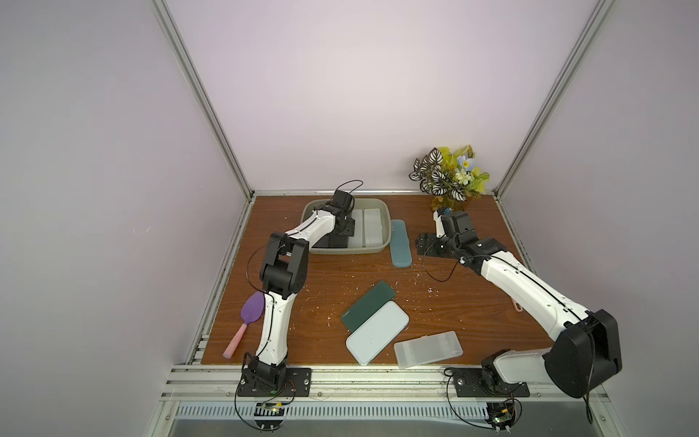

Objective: Put the pencil case into the storage box
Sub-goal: Place the pencil case at the storage box.

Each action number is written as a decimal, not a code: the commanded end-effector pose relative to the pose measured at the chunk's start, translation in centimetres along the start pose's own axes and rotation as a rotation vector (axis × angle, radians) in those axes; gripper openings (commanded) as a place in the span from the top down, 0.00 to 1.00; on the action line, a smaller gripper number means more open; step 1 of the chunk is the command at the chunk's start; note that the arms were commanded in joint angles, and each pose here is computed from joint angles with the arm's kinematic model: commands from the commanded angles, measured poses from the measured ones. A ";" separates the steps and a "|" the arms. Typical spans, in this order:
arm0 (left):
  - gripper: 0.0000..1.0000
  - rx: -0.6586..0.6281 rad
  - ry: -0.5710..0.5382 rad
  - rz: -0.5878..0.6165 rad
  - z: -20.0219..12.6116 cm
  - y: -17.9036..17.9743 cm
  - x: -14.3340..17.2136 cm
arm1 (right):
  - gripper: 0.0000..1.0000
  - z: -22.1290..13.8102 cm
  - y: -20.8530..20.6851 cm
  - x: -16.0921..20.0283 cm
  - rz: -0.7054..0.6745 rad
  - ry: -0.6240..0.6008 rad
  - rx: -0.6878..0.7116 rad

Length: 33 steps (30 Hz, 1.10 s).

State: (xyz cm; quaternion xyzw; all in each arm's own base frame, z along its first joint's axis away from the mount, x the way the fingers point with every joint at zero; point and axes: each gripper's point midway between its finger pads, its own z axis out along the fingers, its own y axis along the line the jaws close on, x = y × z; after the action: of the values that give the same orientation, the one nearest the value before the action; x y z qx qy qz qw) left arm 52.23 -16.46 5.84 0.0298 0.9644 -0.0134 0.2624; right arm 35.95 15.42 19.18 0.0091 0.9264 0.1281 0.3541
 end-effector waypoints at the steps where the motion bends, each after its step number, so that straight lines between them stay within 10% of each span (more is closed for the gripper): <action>1: 0.27 -0.069 0.050 -0.016 0.6 3.0 1.7 | 0.10 -0.1 0.6 -1.0 0.003 -0.023 -0.027; 20: 0.15 -0.066 0.044 -0.004 0.0 3.3 1.7 | 0.10 0.0 0.7 -1.1 0.008 -0.023 -0.028; 33: 0.22 -0.023 -0.201 -0.009 -10.4 2.5 -4.5 | 0.10 -0.7 1.0 -1.6 0.016 -0.035 -0.038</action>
State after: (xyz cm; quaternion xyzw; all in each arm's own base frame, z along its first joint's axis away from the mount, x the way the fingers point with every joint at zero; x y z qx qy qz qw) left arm 51.69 -13.71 14.73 0.0165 0.9399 -0.0050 0.3411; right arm 36.06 15.88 18.57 0.0053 0.9290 0.1348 0.3447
